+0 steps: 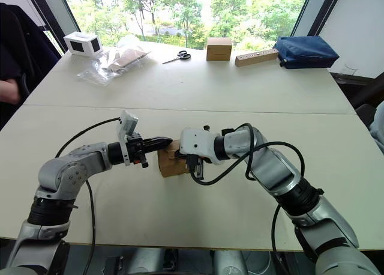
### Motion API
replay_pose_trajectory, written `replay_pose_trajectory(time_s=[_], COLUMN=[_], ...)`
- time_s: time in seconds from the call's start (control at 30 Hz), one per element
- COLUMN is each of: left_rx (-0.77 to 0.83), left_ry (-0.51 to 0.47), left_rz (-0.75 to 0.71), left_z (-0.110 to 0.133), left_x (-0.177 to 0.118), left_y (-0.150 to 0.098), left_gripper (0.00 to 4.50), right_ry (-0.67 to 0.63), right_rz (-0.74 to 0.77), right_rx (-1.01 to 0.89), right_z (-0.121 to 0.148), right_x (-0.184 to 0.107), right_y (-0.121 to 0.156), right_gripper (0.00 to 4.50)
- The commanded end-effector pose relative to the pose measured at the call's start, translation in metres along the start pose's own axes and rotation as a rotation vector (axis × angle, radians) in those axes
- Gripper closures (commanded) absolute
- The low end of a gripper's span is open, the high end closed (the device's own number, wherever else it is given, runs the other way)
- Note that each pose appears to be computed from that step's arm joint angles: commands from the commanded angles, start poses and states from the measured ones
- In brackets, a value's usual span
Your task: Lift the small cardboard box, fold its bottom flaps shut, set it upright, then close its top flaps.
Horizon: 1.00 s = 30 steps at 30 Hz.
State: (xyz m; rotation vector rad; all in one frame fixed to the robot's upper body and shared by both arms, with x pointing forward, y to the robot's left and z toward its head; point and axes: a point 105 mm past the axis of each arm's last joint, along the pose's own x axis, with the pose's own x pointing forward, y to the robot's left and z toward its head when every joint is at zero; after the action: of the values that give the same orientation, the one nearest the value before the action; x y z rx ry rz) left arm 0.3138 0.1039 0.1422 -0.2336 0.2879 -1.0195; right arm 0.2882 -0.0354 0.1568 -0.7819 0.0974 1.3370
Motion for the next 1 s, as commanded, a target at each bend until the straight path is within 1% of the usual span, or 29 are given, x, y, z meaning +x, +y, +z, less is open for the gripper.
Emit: replay_pose_trajectory(time_s=[0.03, 0.27, 0.8, 0.93, 1.0], left_rx=[-0.016, -0.065, -0.127, -0.129, -0.130], left_ry=[-0.002, -0.033, -0.032, -0.033, -0.034], left_rz=[0.016, -0.002, -0.005, 0.000, -0.002], left_z=[-0.002, 0.003, 0.002, 0.002, 0.002], left_x=[-0.002, -0.003, -0.004, -0.003, -0.003], left_y=[0.003, 0.001, 0.001, 0.002, 0.001], left_gripper=[4.37, 4.37, 4.37, 4.37, 4.37], right_ry=[-0.039, 0.002, 0.028, -0.055, -0.060], right_rz=[-0.008, -0.017, -0.052, -0.030, -0.016], right_rx=[-0.039, -0.046, -0.104, -0.058, -0.056], right_z=[0.014, 0.002, -0.001, 0.016, 0.018], right_x=[-0.003, 0.001, 0.004, -0.006, -0.008], right_y=[-0.001, -0.003, -0.009, -0.005, -0.002], right_gripper=[4.50, 4.50, 4.50, 4.50, 4.50])
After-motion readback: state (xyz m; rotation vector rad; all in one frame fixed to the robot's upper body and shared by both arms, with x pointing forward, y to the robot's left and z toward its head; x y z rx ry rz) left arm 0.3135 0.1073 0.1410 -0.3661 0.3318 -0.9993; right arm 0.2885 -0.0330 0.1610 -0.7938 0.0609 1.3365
